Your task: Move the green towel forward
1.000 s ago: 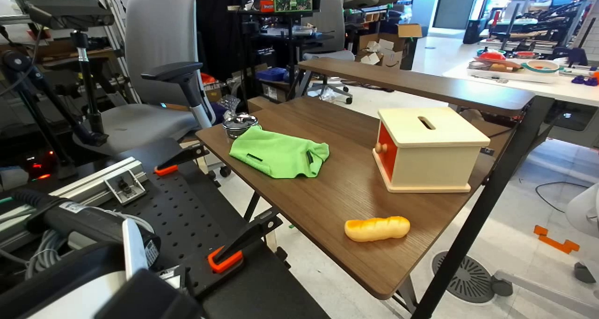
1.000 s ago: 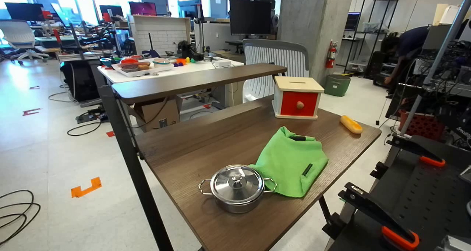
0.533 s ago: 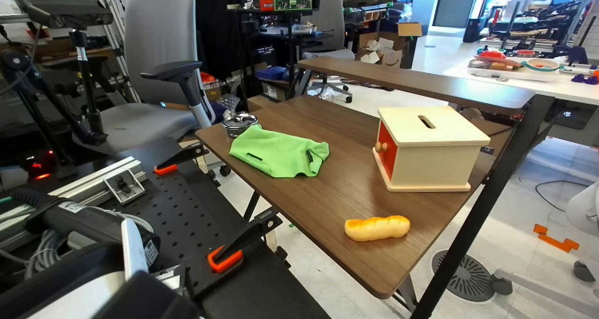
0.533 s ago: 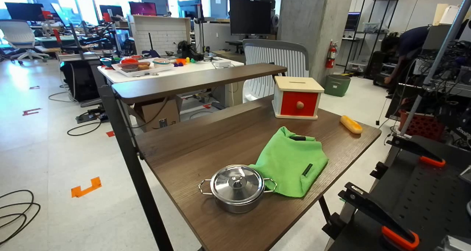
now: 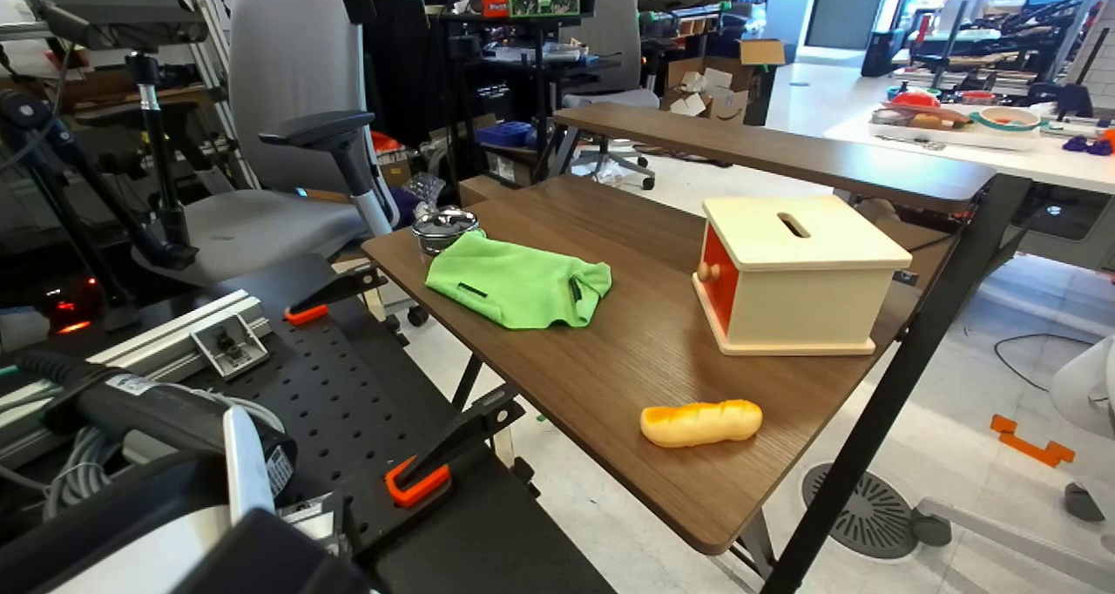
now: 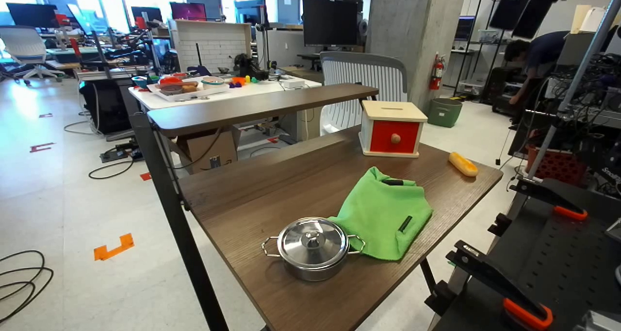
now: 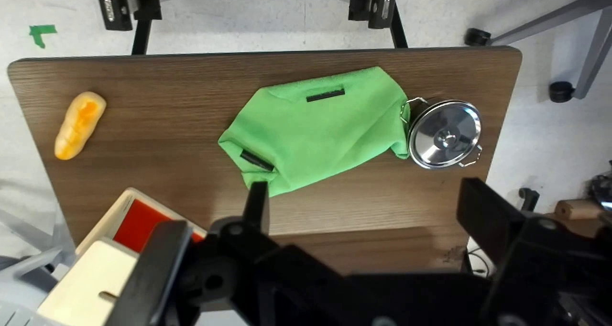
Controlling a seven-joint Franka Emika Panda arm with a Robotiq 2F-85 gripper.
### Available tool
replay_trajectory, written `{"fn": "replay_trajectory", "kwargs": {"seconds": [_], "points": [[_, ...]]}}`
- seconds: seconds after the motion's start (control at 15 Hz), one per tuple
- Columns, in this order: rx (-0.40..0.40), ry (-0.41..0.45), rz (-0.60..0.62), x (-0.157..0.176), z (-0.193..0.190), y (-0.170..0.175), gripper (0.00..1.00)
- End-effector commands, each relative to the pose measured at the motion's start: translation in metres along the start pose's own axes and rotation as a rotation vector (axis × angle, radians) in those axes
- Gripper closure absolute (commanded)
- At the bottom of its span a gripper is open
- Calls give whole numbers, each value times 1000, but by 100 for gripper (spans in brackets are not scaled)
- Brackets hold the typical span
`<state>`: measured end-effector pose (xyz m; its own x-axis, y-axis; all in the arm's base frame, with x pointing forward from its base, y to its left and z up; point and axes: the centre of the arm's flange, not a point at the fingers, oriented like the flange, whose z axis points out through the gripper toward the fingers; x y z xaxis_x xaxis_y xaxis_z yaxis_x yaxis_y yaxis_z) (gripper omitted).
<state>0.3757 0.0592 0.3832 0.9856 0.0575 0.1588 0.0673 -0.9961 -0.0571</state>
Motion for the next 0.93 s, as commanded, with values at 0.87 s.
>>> {"fn": "replay_trajectory", "kwargs": {"seconds": [0.87], "points": [[0,-199,-23,63,197,-17,0]]}}
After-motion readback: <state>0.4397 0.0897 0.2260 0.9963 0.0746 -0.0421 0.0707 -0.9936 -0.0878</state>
